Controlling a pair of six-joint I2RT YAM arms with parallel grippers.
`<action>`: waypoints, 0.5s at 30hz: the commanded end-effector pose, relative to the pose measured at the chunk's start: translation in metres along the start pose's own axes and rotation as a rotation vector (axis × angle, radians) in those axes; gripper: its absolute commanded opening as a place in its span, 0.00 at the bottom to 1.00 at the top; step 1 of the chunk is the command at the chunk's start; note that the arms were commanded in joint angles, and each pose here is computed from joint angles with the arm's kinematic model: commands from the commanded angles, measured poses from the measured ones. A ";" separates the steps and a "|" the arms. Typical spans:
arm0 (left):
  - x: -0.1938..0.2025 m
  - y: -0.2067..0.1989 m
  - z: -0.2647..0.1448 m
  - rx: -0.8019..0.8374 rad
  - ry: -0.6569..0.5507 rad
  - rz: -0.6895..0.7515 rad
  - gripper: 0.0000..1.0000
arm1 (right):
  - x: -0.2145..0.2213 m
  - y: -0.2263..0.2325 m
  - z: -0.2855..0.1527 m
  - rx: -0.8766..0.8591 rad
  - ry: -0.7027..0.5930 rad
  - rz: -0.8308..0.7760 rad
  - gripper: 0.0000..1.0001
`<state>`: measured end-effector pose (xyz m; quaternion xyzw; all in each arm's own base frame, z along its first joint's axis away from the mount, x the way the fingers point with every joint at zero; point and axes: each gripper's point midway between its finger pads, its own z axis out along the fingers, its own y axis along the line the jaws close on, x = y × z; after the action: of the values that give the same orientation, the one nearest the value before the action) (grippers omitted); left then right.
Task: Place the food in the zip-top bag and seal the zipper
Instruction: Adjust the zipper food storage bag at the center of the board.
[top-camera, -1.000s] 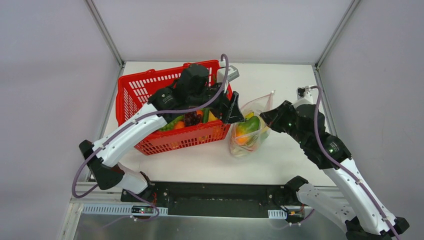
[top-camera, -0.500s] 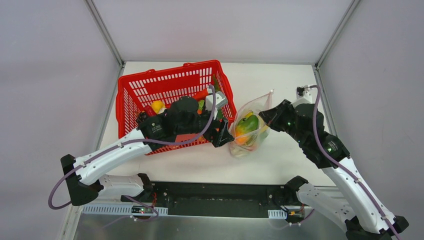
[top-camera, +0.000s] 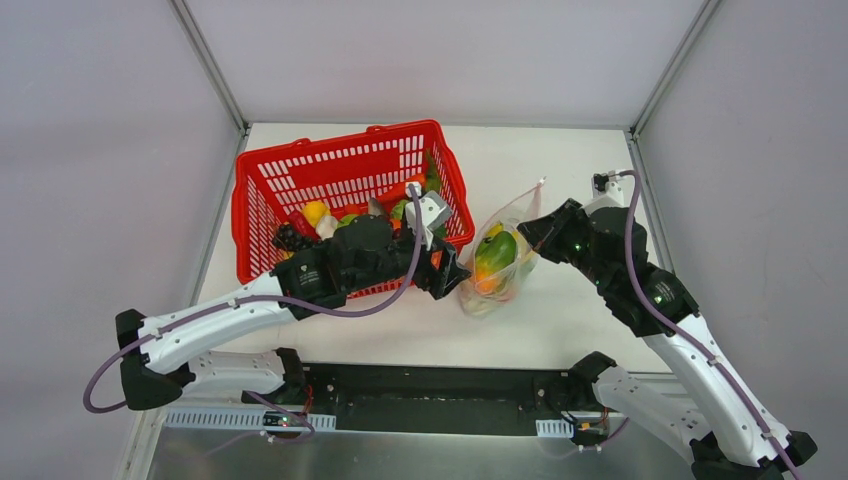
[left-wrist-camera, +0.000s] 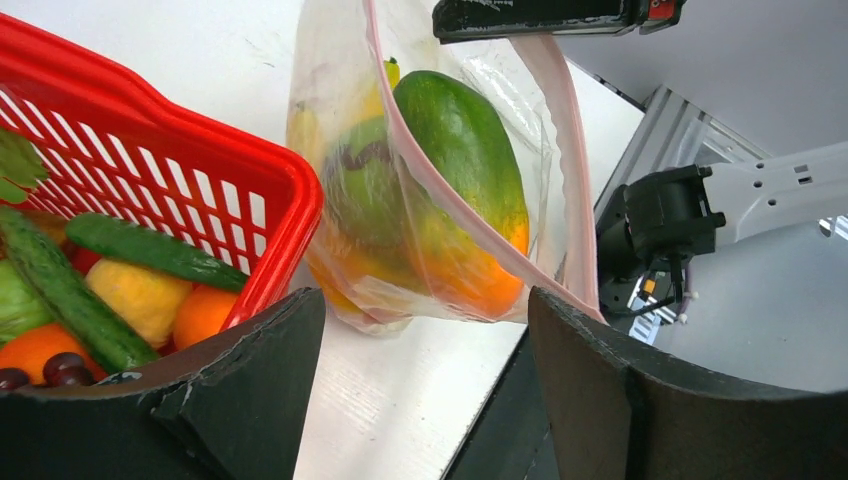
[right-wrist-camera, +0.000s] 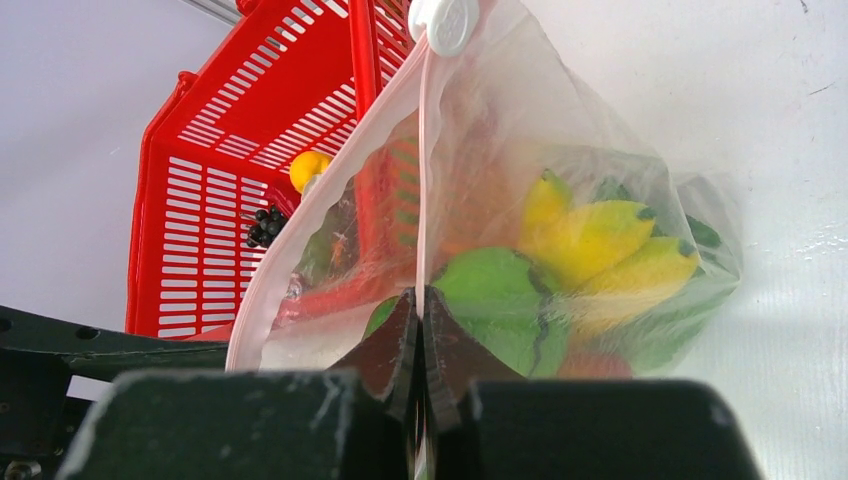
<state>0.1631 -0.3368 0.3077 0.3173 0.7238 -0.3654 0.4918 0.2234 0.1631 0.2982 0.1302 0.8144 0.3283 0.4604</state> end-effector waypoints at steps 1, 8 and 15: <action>-0.018 -0.005 -0.013 0.018 -0.061 0.031 0.75 | -0.013 0.012 0.000 -0.041 -0.051 0.022 0.01; -0.018 -0.031 -0.015 0.095 -0.060 0.095 0.74 | -0.015 0.014 0.000 -0.043 -0.059 0.025 0.02; -0.021 -0.035 -0.022 0.058 -0.098 0.136 0.75 | -0.016 0.016 -0.001 -0.050 -0.058 0.030 0.02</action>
<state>0.1282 -0.3441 0.3164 0.3720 0.6886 -0.3724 0.4987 0.2244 0.1626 0.2987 0.1339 0.8132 0.3280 0.4618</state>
